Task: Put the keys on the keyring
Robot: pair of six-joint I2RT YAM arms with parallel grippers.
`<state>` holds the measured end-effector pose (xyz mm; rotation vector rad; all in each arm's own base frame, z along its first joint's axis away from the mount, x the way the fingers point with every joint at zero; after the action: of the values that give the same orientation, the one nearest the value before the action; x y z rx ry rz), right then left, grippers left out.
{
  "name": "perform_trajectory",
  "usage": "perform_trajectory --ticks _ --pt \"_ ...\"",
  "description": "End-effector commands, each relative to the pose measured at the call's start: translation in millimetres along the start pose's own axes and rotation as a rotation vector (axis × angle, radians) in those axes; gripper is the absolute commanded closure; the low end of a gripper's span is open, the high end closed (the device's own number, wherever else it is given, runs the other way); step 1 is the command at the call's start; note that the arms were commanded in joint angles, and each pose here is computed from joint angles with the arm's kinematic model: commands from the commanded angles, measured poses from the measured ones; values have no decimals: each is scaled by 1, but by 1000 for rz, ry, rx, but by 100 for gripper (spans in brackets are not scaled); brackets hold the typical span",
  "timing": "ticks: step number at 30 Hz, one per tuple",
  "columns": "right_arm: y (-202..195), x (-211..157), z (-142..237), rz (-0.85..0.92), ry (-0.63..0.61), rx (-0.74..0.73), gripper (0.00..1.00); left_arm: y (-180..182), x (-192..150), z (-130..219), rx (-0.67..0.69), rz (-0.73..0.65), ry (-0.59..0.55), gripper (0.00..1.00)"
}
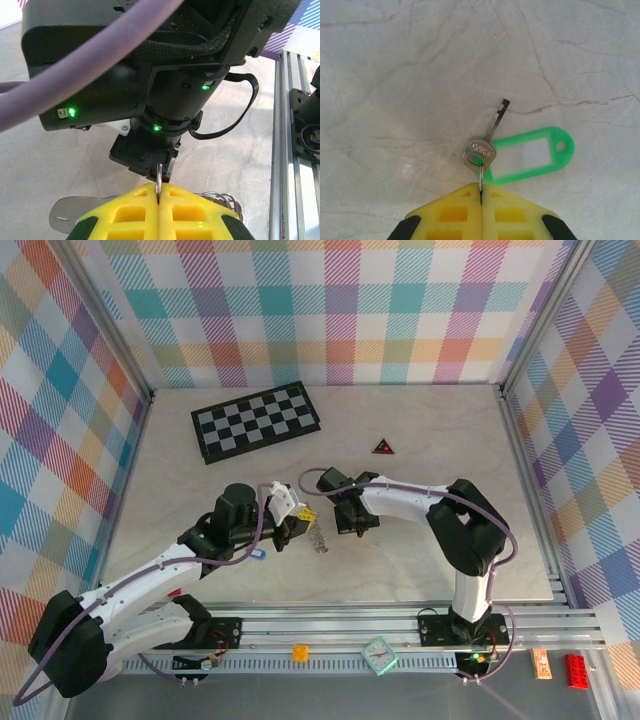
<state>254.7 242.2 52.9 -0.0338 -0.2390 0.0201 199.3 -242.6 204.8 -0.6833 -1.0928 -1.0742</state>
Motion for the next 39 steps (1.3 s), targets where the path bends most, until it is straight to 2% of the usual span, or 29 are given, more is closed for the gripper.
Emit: perform_trajectory --ticks 1,8,17,22,25,39 --pt "-5 -17 12 74 31 34 100 -5 11 3 -12 -30 -47 100" --pt "-11 -46 13 162 108 120 100 -6 10 3 -13 -31 -45 100" --pt "-6 -40 14 173 90 127 99 -6 10 4 -12 -31 -44 100" --pt "-7 -36 12 170 88 91 81 -6 10 4 -11 -32 -43 100" --pt "-5 -34 12 163 83 89 74 -6 9 4 -12 -29 -41 100" --pt "-4 -33 11 162 99 80 74 -5 10 4 -10 -32 -43 100"
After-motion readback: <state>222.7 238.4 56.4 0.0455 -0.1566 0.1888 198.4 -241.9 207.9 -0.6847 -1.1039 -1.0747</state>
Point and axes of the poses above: each hand's point on the last joint's axis, 136 mm out from that joint toward the fingers, its own z axis back along the fingers, its own y axis along the line the jaws close on, x = y × z, the point moved 3 cm from there along z, back along the fingers, and after that the axes turned 8 degrees about -z, right-handed, at the moved point
